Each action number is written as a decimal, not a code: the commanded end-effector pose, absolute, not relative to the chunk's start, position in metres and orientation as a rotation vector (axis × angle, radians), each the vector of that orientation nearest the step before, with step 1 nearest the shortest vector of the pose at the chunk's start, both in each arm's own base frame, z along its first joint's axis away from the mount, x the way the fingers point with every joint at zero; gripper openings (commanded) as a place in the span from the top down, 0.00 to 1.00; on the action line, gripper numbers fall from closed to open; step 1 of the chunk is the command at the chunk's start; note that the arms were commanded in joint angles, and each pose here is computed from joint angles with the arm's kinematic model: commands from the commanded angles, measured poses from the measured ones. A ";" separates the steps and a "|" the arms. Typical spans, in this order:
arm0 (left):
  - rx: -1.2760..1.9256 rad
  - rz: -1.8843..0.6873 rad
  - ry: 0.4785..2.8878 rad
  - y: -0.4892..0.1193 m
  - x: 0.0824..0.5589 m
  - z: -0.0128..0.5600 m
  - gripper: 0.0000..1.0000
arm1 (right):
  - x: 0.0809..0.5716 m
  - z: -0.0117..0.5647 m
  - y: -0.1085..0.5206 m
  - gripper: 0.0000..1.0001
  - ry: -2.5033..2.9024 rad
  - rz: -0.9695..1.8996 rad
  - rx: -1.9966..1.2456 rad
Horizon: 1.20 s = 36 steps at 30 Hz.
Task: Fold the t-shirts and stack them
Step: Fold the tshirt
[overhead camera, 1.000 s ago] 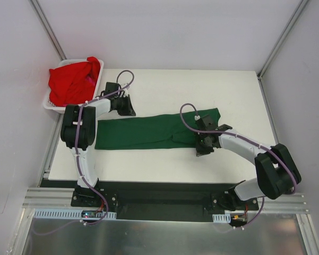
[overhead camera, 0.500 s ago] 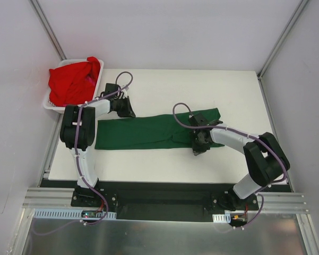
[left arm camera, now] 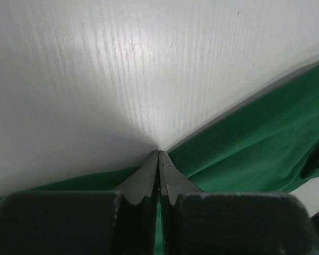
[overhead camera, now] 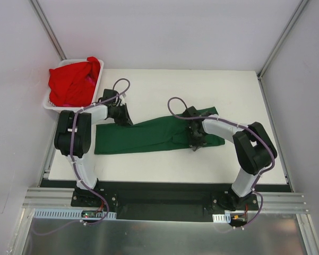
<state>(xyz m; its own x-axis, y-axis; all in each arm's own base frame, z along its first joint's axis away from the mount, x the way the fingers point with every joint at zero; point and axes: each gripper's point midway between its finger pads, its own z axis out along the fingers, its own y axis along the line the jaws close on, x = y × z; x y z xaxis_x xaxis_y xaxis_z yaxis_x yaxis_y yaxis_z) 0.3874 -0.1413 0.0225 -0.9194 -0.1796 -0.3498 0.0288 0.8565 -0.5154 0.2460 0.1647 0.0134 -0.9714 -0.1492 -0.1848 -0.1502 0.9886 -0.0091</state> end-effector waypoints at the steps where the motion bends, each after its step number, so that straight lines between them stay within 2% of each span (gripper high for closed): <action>1: -0.177 -0.710 2.691 -0.134 0.364 0.028 1.00 | 0.289 0.008 0.172 0.99 2.833 -0.054 -0.200; 23: -0.141 -0.745 2.682 -0.140 0.320 0.053 1.00 | 0.367 0.021 0.180 0.99 2.786 0.120 -0.150; 36: -0.106 -0.782 2.733 -0.150 0.297 0.045 1.00 | 0.406 0.032 0.192 0.99 2.759 0.259 -0.237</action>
<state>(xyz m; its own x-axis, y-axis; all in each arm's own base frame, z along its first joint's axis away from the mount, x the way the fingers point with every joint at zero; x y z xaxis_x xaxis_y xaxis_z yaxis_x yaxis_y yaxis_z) 0.3094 -0.1415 0.0392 -0.9464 -0.1656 -0.2773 -0.0003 0.8590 -0.5119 0.3480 0.1754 0.0179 -0.9756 -0.1207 -0.1835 -0.1417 0.9842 0.1059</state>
